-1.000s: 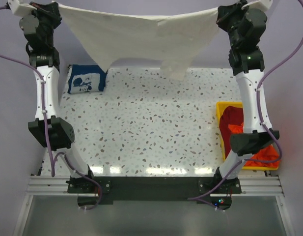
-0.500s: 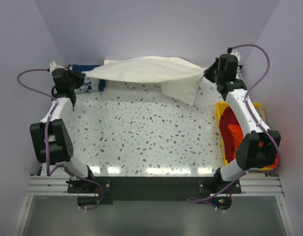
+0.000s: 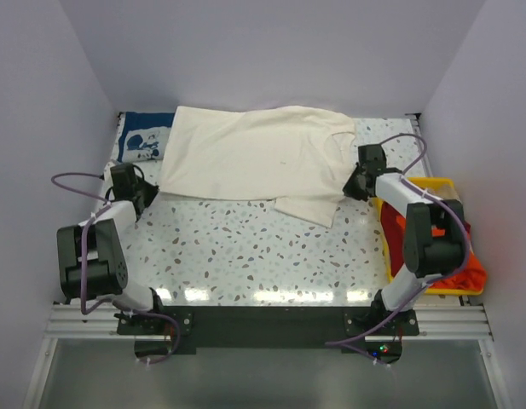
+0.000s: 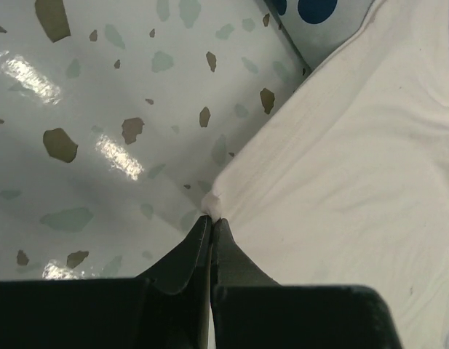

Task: Fold and stack the t-shirts
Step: Flatten the tshirt out

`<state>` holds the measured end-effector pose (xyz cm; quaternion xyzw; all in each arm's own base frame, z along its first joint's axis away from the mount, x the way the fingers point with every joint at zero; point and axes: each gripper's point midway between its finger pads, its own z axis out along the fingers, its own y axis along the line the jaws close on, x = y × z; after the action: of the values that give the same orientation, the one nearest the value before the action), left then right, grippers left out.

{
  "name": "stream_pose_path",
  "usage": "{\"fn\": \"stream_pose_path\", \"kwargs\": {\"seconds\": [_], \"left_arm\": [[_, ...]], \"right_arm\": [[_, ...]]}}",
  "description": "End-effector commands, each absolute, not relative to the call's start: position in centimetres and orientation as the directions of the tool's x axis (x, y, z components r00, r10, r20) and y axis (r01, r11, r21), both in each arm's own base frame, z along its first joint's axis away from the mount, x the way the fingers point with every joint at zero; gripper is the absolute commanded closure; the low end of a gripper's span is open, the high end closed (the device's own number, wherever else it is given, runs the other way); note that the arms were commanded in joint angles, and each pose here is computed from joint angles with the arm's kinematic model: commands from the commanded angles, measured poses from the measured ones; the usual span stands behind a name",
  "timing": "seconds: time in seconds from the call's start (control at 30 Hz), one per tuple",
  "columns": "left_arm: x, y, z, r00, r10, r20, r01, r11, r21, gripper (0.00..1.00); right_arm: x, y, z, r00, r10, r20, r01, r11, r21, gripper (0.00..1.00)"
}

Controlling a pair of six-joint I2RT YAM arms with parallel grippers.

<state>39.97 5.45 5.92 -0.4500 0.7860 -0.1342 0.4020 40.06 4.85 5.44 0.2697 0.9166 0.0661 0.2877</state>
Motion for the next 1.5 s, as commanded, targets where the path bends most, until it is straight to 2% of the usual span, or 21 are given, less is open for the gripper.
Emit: {"fn": "stream_pose_path", "kwargs": {"seconds": [0.0,0.23,0.4,0.47,0.7,0.87,0.9,1.0,1.1,1.2,1.27,1.47], "left_arm": [[38.1,6.1,7.2,-0.221,-0.800,-0.558,-0.638,0.551,-0.538,1.00],[34.8,5.8,5.7,-0.290,-0.788,-0.544,-0.688,0.567,-0.454,1.00],[32.5,6.3,6.4,-0.316,-0.748,-0.584,-0.695,0.602,-0.394,1.00],[32.0,6.4,7.4,-0.305,-0.735,-0.606,-0.686,0.611,-0.395,1.00],[29.8,5.7,7.5,-0.300,-0.732,-0.612,-0.665,0.620,-0.416,1.00],[30.2,4.5,6.9,-0.292,-0.753,-0.590,-0.620,0.618,-0.483,1.00],[30.6,4.4,7.0,-0.273,-0.756,-0.595,-0.604,0.617,-0.505,1.00],[32.1,3.6,7.5,-0.250,-0.772,-0.585,-0.552,0.610,-0.569,1.00],[33.1,2.6,6.9,-0.276,-0.774,-0.570,-0.544,0.614,-0.572,1.00],[33.6,2.3,7.3,-0.269,-0.766,-0.583,-0.532,0.623,-0.574,1.00],[33.7,2.2,7.4,-0.271,-0.759,-0.592,-0.522,0.633,-0.572,1.00],[34.1,2.4,8.4,-0.259,-0.741,-0.620,-0.502,0.652,-0.568,1.00]], "right_arm": [[39.0,4.0,8.1,-0.627,0.559,-0.542,0.478,0.826,0.298,1.00],[34.5,3.0,8.6,-0.634,0.553,-0.540,0.501,0.826,0.257,1.00],[31.5,1.9,11.1,-0.611,0.546,-0.573,0.511,0.825,0.241,1.00],[30.3,1.2,12.6,-0.578,0.539,-0.613,0.514,0.824,0.241,1.00],[27.0,0.4,13.0,-0.570,0.523,-0.634,0.511,0.830,0.225,1.00],[28.5,1.1,12.5,-0.604,0.473,-0.641,0.447,0.867,0.219,0.78],[29.3,1.6,12.5,-0.613,0.463,-0.640,0.421,0.877,0.231,0.70],[31.0,2.1,11.6,-0.665,0.435,-0.607,0.399,0.894,0.204,0.62],[32.0,2.9,11.4,-0.699,0.430,-0.571,0.382,0.900,0.209,0.61],[30.7,3.6,12.2,-0.671,0.445,-0.593,0.354,0.895,0.271,0.61],[28.8,5.3,12.1,-0.686,0.436,-0.583,0.297,0.899,0.322,0.61],[23.9,9.2,8.0,-0.745,0.402,-0.532,0.253,0.908,0.333,0.65]]}}
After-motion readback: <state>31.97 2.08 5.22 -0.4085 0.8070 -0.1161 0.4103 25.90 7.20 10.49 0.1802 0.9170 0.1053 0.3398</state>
